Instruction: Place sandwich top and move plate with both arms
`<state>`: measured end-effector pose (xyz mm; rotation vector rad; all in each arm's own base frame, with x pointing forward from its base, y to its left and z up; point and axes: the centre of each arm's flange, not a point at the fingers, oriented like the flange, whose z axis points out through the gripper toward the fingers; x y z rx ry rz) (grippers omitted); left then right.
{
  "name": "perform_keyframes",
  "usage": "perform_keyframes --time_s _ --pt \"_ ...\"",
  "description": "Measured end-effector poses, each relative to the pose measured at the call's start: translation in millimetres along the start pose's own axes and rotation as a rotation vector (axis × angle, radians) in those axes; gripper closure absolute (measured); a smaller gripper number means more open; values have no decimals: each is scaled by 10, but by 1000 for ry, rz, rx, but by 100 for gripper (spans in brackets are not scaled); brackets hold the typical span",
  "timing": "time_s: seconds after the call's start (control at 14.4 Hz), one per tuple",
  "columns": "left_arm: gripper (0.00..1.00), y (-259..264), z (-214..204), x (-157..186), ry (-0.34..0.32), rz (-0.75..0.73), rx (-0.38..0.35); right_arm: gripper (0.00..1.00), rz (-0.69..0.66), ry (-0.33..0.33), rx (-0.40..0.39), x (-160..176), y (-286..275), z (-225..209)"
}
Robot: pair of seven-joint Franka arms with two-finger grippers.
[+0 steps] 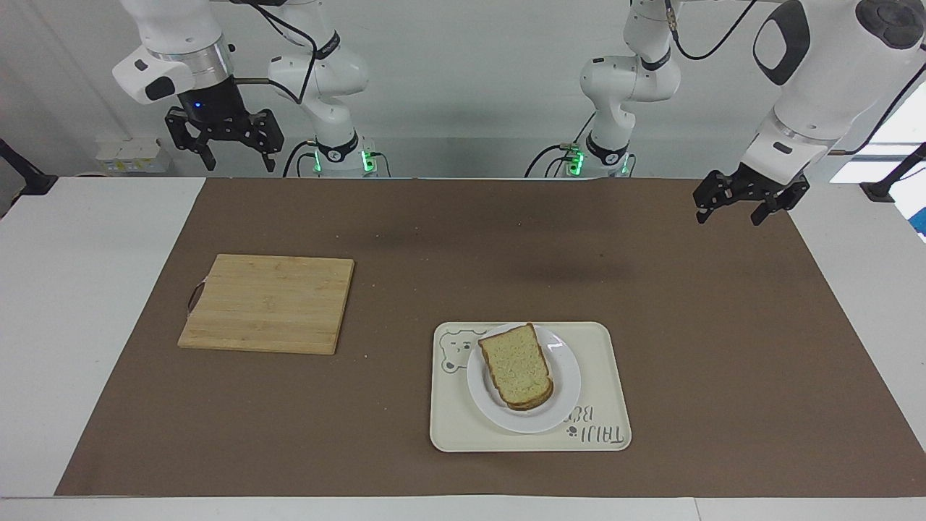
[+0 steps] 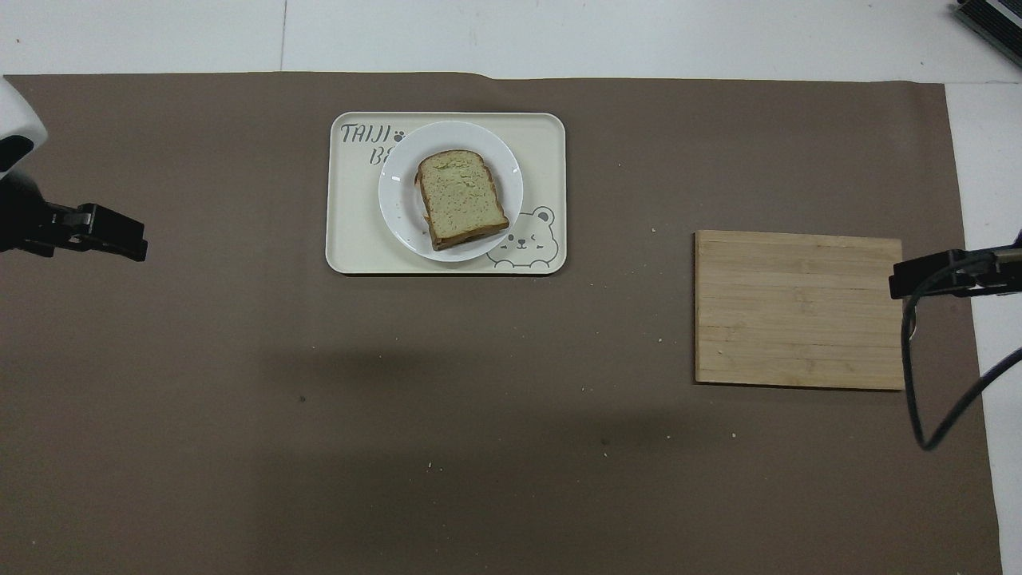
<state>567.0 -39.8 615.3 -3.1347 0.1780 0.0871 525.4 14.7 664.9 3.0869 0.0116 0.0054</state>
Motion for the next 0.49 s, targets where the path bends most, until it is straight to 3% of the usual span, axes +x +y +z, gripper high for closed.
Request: perform_keyframes --time_s 0.49 --pt "0 55 -242 -122 -3 16 -5 0 -18 -1 0 -1 3 1"
